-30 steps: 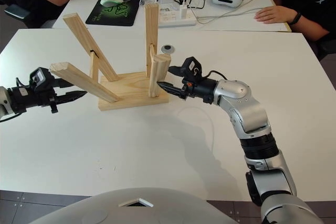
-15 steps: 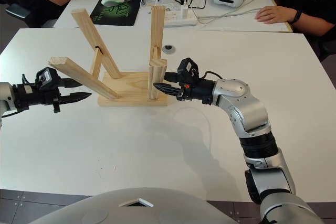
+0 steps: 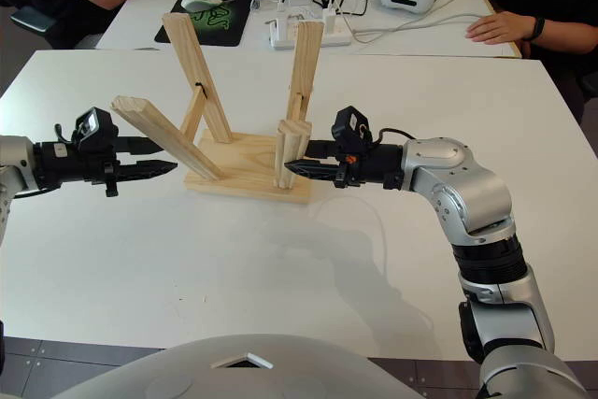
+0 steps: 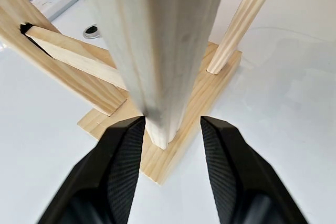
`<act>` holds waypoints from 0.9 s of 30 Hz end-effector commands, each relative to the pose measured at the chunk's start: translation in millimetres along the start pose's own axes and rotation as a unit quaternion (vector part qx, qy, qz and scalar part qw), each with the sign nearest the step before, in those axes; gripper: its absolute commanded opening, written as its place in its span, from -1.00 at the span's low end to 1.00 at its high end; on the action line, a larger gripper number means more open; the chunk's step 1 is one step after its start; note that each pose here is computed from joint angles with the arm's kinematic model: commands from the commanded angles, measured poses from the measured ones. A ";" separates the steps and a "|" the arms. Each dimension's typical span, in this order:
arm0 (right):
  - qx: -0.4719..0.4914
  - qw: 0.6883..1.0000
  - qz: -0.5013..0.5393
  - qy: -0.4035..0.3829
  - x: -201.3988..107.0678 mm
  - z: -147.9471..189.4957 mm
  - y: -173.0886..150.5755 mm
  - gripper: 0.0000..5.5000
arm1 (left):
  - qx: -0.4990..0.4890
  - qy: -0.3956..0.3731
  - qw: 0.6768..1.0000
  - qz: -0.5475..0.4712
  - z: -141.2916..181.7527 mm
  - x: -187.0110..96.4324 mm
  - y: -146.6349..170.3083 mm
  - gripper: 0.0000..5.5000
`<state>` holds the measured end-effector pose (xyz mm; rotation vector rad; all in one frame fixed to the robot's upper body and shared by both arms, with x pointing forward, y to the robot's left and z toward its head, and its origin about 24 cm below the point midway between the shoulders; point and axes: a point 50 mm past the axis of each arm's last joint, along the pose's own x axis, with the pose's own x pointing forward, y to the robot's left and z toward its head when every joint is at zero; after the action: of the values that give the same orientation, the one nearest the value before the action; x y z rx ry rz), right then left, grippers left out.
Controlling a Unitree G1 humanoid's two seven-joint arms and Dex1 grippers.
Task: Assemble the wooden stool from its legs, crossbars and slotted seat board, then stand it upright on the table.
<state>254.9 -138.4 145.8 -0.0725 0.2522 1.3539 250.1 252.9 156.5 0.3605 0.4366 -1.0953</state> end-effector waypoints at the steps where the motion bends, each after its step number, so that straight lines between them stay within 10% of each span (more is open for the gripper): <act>1: 0.042 0.995 0.086 -0.005 -0.6 1.4 21.2 -0.52 | -0.024 0.034 0.994 -0.104 -2.6 2.7 -31.9 -0.30; 9: 0.092 0.986 0.136 0.039 -32.5 -8.4 51.4 -0.52 | -0.095 0.060 0.962 -0.248 22.4 -12.4 -97.6 -0.30; 19: 0.102 0.992 0.028 0.072 -44.7 -27.4 95.6 -0.52 | -0.066 0.215 0.953 -0.205 -39.0 -20.4 -117.7 -0.30; 27: 0.077 0.994 0.007 0.076 -50.0 -32.6 93.1 -0.05 | -0.079 0.211 0.951 -0.211 -47.0 -25.1 -127.1 0.02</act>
<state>146.3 -169.7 133.8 -0.0199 0.5037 1.3477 114.9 239.3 118.0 0.3342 1.0183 -1.4015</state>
